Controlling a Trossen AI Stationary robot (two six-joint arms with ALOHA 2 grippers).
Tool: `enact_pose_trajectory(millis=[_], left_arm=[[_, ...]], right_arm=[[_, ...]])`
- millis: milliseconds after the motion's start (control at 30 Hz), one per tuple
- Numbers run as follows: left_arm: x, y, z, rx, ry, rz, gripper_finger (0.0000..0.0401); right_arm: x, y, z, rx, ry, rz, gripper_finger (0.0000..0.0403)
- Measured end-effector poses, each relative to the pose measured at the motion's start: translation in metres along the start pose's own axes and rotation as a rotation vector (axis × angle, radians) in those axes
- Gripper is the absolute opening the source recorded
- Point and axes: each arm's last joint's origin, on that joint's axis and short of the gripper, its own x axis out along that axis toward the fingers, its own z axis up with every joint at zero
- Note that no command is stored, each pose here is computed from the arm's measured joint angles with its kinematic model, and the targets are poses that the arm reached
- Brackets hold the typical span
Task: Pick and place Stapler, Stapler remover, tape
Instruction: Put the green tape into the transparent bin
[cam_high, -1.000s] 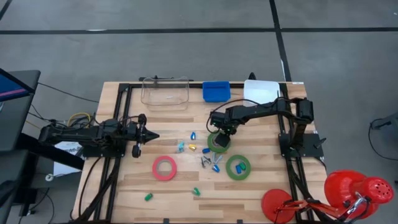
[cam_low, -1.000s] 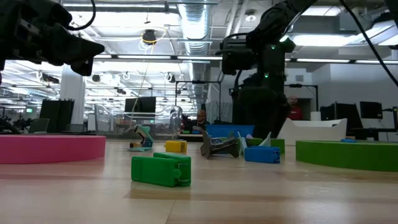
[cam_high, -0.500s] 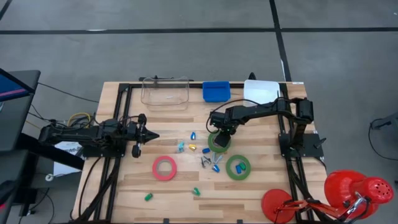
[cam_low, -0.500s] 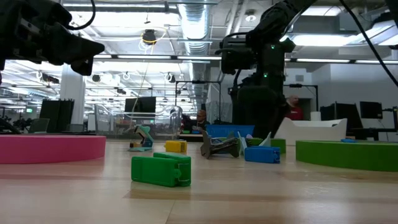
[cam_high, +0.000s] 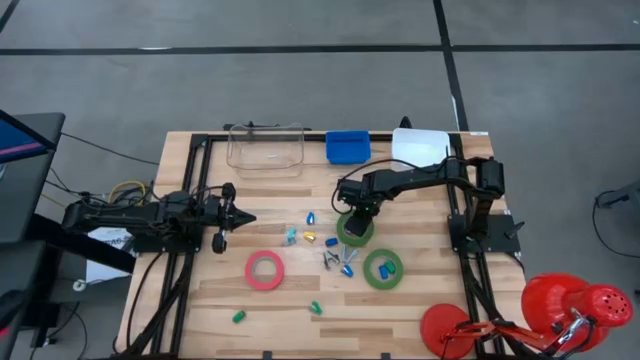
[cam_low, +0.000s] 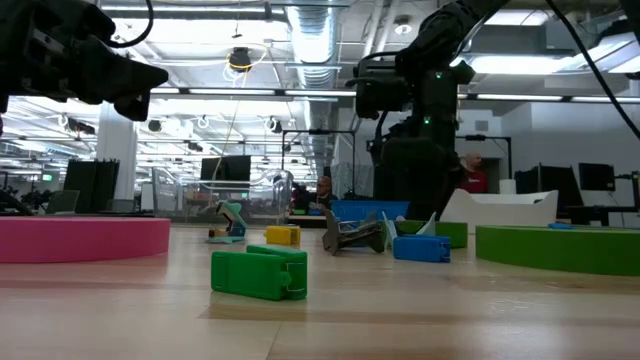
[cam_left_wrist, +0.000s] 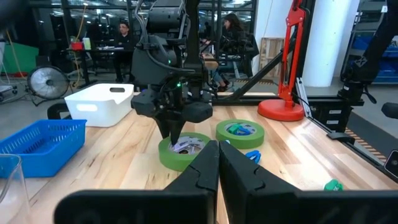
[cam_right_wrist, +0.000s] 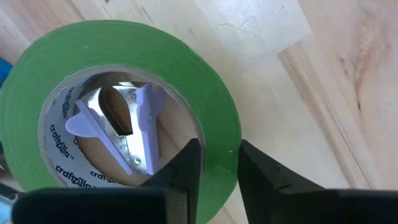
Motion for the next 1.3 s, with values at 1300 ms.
enact_pose_trajectory(millis=[1300], left_arm=[[0.000,0.000,0.001,0.000,-0.006,0.000,0.0003]], right_arm=[[-0.153,0.006,0.034,-0.055,-0.488,0.172,0.0076]])
